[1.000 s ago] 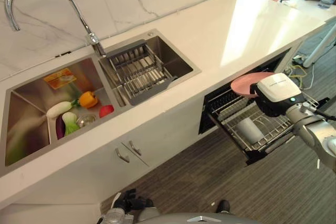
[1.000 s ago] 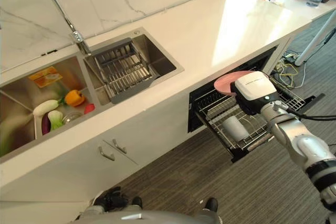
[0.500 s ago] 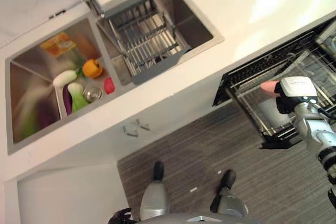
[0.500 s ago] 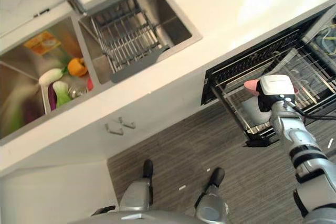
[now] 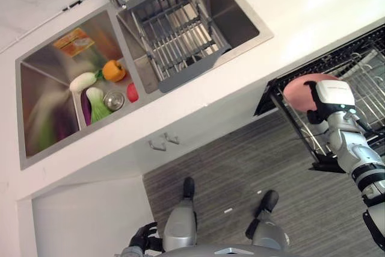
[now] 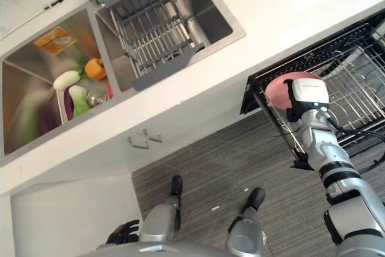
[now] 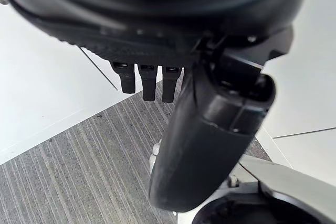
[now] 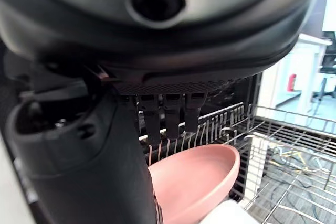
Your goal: Place the dishes in the dishwasher.
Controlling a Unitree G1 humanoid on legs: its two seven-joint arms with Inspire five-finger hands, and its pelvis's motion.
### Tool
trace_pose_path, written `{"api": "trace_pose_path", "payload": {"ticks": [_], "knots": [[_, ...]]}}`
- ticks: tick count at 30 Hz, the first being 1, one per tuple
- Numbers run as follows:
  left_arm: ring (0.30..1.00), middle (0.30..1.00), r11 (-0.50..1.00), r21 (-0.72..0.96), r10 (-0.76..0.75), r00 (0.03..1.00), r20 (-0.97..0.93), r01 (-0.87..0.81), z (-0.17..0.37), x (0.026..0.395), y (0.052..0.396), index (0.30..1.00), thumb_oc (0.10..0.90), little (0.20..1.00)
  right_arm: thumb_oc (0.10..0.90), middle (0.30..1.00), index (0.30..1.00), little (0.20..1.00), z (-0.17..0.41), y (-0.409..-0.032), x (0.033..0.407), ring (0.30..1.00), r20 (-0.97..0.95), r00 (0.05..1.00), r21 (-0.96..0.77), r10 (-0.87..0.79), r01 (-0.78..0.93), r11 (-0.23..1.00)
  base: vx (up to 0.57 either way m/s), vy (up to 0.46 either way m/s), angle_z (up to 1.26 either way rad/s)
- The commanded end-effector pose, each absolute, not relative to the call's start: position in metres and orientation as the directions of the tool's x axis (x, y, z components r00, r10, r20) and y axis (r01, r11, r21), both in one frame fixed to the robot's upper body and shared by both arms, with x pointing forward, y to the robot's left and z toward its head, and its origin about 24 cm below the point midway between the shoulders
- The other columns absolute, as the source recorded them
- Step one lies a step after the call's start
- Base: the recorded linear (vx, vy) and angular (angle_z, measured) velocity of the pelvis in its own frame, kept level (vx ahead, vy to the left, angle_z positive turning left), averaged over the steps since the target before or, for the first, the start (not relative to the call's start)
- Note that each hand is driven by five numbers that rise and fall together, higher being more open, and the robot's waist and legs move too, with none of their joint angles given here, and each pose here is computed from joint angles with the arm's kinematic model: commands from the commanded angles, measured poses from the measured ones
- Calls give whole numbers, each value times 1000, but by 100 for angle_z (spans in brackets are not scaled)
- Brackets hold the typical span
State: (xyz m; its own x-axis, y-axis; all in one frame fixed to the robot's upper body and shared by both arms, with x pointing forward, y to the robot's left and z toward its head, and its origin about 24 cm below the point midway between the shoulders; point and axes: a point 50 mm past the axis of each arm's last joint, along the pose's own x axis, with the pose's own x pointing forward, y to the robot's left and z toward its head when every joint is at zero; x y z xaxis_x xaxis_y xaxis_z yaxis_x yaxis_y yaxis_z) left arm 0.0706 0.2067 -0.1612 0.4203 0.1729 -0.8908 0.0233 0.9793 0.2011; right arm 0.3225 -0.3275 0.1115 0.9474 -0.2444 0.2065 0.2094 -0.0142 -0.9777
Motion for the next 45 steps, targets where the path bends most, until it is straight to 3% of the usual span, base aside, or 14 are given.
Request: {"api": "trace_pose_path", "payload": {"ticks": [1,5,9,10,11,14,19,20,21,22,27,32,34,45], "knots": [[900,900,960,272,232,348,-908,72,-163,48,228,900,800,900,800,900,900,900,165,-350,313,900,479,827,-875,-294,478,-82,49,4,-30],[900,900,958,282,251,334,-908,47,-162,45,233,900,800,900,800,900,900,900,178,-366,292,900,553,761,-827,-339,550,-114,49,7,-14],[900,900,956,291,273,311,-910,13,-162,40,237,900,800,900,800,900,900,900,178,-396,251,900,622,631,-760,-464,630,-161,58,13,-20],[900,900,957,291,281,298,-912,-11,-163,38,238,900,800,900,435,352,352,352,160,-417,222,352,586,564,-762,-582,628,-159,98,6,-22],[900,900,957,290,280,287,-916,-10,-163,36,238,900,800,900,400,300,300,300,129,-432,195,300,508,494,-785,-705,602,-143,115,-4,-27],[900,900,961,277,266,281,-922,-2,-164,35,234,900,800,900,400,300,300,300,81,-447,165,300,332,393,-830,-857,554,-67,43,-16,-15],[900,900,967,254,240,296,-925,9,-165,39,228,900,800,900,400,300,300,300,45,-432,176,300,174,434,-860,-884,505,78,-13,-23,-17],[900,900,969,248,231,293,-928,22,-166,38,225,900,800,900,400,300,300,300,34,-410,202,300,119,533,-865,-838,469,176,-8,-15,-15],[900,900,969,248,232,293,-928,19,-166,38,225,900,800,900,400,300,300,300,34,-409,203,300,119,535,-865,-836,469,177,-4,-21,-9],[900,900,968,249,229,287,-930,37,-166,36,224,900,800,900,400,300,300,300,35,-393,227,300,107,626,-884,-772,415,214,-8,-4,6],[900,900,965,258,231,303,-925,49,-166,40,224,900,800,900,400,300,300,300,59,-370,269,300,167,754,-900,-636,380,214,-26,-4,13],[900,900,959,266,222,330,-918,96,-164,48,225,900,800,900,400,300,300,300,100,-356,307,300,253,810,-878,-529,422,226,-53,-32,49],[900,900,954,273,218,333,-917,127,-163,48,229,900,800,900,400,300,300,300,138,-349,322,300,350,838,-882,-418,446,154,-16,-44,45],[900,900,942,290,226,320,-920,168,-163,44,236,900,800,900,400,300,300,300,243,-314,345,300,616,773,-773,-154,630,74,7,-30,38]]}}
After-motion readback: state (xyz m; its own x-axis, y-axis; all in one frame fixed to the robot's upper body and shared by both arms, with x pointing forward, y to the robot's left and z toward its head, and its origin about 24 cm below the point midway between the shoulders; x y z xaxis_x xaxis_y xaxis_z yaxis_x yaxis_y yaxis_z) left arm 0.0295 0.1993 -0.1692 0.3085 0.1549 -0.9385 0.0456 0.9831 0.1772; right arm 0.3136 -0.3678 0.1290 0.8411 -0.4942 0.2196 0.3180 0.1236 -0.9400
